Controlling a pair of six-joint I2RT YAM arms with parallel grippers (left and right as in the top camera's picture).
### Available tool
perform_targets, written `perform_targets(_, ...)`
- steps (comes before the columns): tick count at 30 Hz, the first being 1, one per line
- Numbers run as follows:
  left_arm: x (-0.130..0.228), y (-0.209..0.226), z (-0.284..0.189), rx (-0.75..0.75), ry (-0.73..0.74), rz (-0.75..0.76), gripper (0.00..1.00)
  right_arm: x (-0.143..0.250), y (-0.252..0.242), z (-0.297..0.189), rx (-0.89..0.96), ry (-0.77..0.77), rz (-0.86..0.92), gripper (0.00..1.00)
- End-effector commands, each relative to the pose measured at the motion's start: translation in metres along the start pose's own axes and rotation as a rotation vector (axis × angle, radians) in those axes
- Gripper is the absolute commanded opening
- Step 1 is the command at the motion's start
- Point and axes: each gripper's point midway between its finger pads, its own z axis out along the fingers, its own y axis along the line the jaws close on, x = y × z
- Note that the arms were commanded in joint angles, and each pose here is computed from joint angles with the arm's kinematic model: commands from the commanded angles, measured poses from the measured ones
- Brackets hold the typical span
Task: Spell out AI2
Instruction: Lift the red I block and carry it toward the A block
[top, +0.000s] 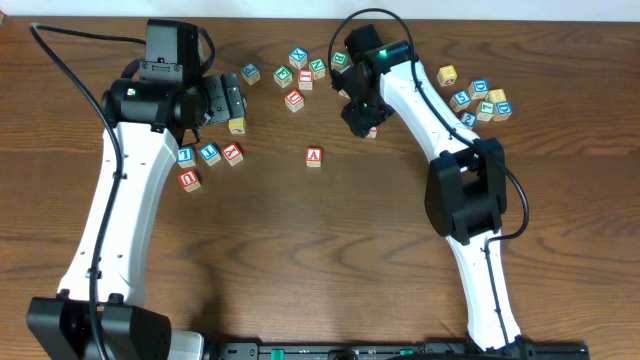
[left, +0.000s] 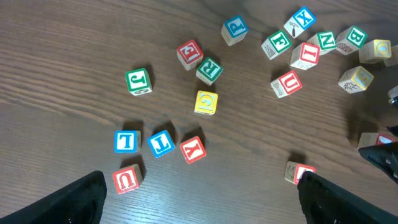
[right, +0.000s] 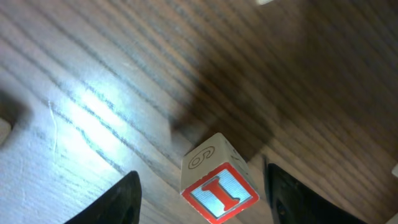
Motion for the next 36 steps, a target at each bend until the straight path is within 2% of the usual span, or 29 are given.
perform_targets(1, -0.005, 0.002, -0.007, -0.007, -0.023, 0.006, 0.98, 0.002, -0.007, -0.010, -0.012, -0.023, -0.075, 0.61)
perform_targets(7, -0.005, 0.002, -0.007, -0.007, -0.023, 0.006, 0.98, 0.003, -0.012, -0.009, -0.031, -0.038, -0.058, 0.68)
perform_targets(13, -0.005, 0.002, -0.007, -0.007, -0.023, 0.006, 0.98, -0.001, -0.014, -0.009, -0.044, -0.061, -0.077, 0.70)
perform_targets(21, -0.005, 0.002, -0.007, -0.007, -0.023, 0.006, 0.98, 0.006, -0.009, -0.003, -0.062, -0.038, -0.111, 0.66)
perform_targets(25, -0.005, 0.002, -0.007, -0.007, -0.023, 0.006, 0.98, 0.013, -0.007, 0.003, -0.071, -0.018, -0.124, 0.53)
perform_targets(33, -0.005, 0.002, -0.007, -0.007, -0.023, 0.006, 0.98, 0.011, -0.009, 0.003, -0.060, -0.023, -0.122, 0.50)
perform_targets(36, -0.005, 0.002, -0.007, -0.007, -0.023, 0.006, 0.98, 0.007, -0.011, 0.003, -0.053, -0.039, -0.063, 0.49)
